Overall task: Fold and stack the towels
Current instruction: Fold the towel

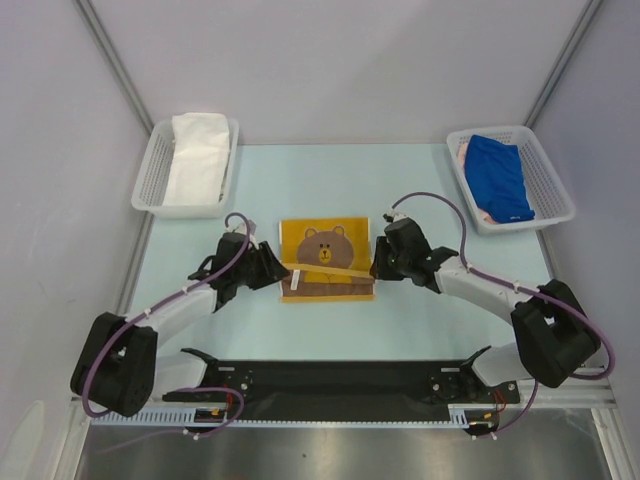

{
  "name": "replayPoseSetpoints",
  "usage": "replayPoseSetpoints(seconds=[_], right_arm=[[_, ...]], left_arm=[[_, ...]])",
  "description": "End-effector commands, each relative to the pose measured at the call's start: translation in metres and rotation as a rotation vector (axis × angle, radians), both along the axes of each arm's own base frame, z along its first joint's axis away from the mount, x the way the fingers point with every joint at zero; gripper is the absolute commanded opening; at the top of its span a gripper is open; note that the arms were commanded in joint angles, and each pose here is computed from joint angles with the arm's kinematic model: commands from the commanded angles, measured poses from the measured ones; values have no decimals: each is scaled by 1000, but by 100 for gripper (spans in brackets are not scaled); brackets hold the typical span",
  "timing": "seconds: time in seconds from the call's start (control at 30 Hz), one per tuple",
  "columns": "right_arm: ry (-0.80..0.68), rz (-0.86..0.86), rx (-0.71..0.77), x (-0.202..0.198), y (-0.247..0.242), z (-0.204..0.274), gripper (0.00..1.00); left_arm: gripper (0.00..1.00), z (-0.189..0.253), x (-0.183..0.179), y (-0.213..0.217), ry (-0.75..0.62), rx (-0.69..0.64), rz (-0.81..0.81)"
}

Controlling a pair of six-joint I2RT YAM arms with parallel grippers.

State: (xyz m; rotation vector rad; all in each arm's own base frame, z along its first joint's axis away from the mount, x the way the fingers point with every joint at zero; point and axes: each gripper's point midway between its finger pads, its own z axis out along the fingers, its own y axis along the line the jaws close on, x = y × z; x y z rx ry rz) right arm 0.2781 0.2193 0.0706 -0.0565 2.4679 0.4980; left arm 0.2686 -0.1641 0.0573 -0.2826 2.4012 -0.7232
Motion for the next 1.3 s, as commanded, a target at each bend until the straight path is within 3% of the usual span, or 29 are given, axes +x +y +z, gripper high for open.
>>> replayPoseSetpoints(seconds=[0.0, 0.07, 0.1, 0.13, 0.27, 0.4, 0.53, 0.83, 1.27], right_arm=[[-17, 33, 83, -11, 9, 21, 36], [-28, 41, 104, -17, 7, 30, 44], [-16, 42, 98, -22, 4, 28, 58], [-15, 42, 103, -24, 3, 30, 65], [-4, 16, 88, -28, -4, 27, 69], [1, -28, 105, -9, -5, 24, 52], [18, -74, 71, 17, -3, 9, 36], [35, -85, 46, 29, 6, -11, 32], [36, 2, 78, -4, 8, -5, 34]], left_arm=[[51, 22, 3, -6, -87, -50, -13], [52, 22, -1, -6, -80, -58, -10], [53, 24, -2, -7, -81, -62, -13], [54, 26, -2, -7, -83, -69, -13], [57, 30, -10, -7, -67, -97, 0], [59, 40, 0, -11, -46, -157, 73], [59, 46, 33, -23, -55, -184, 91], [53, 29, 73, -46, -18, -194, 61], [49, 21, 41, -53, 8, -244, -39]])
